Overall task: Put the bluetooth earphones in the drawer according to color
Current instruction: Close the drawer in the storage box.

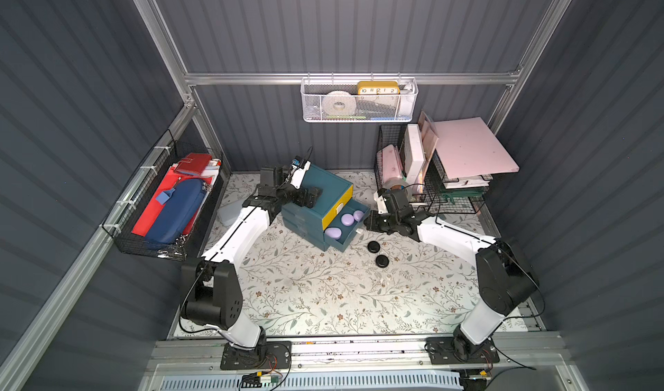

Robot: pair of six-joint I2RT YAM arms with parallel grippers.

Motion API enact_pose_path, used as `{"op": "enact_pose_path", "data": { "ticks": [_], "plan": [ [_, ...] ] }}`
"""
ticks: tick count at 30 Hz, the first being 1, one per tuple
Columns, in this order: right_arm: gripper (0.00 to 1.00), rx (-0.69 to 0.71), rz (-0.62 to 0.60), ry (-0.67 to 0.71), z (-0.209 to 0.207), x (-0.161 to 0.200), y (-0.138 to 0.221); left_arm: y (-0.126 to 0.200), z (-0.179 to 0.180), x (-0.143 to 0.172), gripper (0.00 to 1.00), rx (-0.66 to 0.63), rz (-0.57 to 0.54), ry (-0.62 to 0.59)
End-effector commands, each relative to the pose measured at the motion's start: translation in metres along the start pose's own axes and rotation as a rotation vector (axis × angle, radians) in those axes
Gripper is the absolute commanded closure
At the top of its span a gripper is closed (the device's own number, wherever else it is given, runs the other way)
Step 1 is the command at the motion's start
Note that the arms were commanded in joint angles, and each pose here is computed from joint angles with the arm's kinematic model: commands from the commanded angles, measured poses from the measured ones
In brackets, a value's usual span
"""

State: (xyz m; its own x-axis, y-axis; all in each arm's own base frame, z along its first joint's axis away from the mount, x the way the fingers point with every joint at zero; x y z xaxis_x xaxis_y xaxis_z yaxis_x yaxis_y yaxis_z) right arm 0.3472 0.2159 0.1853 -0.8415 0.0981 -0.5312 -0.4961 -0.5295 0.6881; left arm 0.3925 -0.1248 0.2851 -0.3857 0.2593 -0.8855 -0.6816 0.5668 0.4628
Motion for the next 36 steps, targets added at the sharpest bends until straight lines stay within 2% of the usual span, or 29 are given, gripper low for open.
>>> {"op": "enact_pose_path", "data": {
  "ticks": [1, 22, 30, 36],
  "plan": [
    [1.0, -0.087, -0.028, 0.019, 0.015, -0.015, -0.003, -0.009, -0.009, 0.049, 0.01, 0.046, 0.232, 0.134],
    [1.0, -0.259, -0.049, -0.029, 0.034, -0.039, -0.042, -0.009, -0.009, 0.048, 0.01, 0.049, 0.229, 0.135],
    [1.0, -0.284, -0.047, -0.05, 0.036, -0.041, -0.052, -0.009, -0.009, 0.049, 0.01, 0.049, 0.232, 0.137],
    [1.0, -0.271, -0.064, -0.068, 0.032, -0.037, -0.045, -0.009, -0.009, 0.049, 0.01, 0.05, 0.231, 0.135]
  ]
}}
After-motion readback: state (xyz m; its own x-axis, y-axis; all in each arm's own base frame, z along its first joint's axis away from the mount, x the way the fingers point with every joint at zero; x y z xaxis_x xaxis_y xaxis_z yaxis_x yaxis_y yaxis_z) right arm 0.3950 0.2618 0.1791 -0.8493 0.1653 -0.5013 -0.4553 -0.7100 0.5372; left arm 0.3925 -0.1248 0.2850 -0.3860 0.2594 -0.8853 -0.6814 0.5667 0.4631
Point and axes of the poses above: each gripper's point midway between its finger pads, its own y axis back along the fingers, its own z axis along the line the jaws close on, x = y × z, the point moved 9 cm from there along y, back along the fingers, and after that the axes turned 3 degrees about y, right-handed, at the moved point
